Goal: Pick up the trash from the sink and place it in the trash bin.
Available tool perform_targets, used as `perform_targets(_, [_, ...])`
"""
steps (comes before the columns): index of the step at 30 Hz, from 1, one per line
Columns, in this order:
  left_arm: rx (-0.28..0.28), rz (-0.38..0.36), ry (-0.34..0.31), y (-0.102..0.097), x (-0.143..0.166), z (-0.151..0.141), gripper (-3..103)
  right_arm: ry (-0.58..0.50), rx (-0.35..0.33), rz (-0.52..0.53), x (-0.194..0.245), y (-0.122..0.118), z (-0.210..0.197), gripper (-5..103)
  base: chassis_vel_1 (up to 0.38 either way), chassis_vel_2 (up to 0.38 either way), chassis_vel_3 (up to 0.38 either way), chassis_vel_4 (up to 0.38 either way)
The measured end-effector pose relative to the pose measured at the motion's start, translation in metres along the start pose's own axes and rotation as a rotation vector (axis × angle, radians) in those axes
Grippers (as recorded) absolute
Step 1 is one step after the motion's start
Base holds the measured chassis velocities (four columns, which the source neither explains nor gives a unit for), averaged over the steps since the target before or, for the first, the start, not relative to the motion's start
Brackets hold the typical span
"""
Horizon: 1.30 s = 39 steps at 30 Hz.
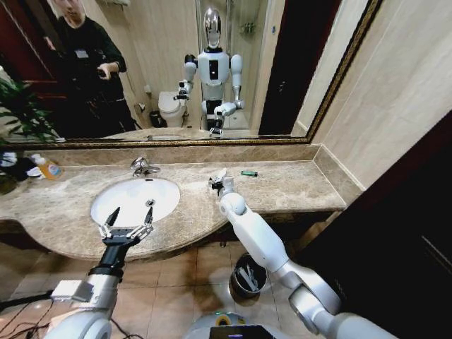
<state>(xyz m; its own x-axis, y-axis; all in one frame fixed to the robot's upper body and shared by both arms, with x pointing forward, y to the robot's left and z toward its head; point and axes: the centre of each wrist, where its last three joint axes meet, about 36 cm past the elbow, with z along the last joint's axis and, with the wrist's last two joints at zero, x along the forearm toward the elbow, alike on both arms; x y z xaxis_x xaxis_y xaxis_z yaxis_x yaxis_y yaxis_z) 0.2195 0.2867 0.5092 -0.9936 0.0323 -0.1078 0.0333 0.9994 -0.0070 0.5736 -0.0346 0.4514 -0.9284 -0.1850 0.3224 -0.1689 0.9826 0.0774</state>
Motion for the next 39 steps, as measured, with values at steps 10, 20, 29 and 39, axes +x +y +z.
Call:
perform_targets(10, [0.000,0.000,0.000,0.000,0.000,0.000,100,0.010,0.020,0.019,-0.006,0.003,0.010,66,0.000,0.000,0.000,0.000])
perform_targets(20, [0.000,0.000,0.000,0.000,0.000,0.000,100,0.011,0.029,0.039,-0.010,0.001,0.020,49,0.000,0.000,0.000,0.000])
perform_targets(29, [0.000,0.000,0.000,0.000,0.000,0.000,100,0.005,0.029,0.054,-0.009,0.001,0.025,28,0.000,0.000,0.000,0.000])
perform_targets(39, [0.000,0.000,0.000,0.000,0.000,0.000,100,-0.034,0.036,0.048,0.007,-0.004,0.021,28,0.000,0.000,0.000,0.000])
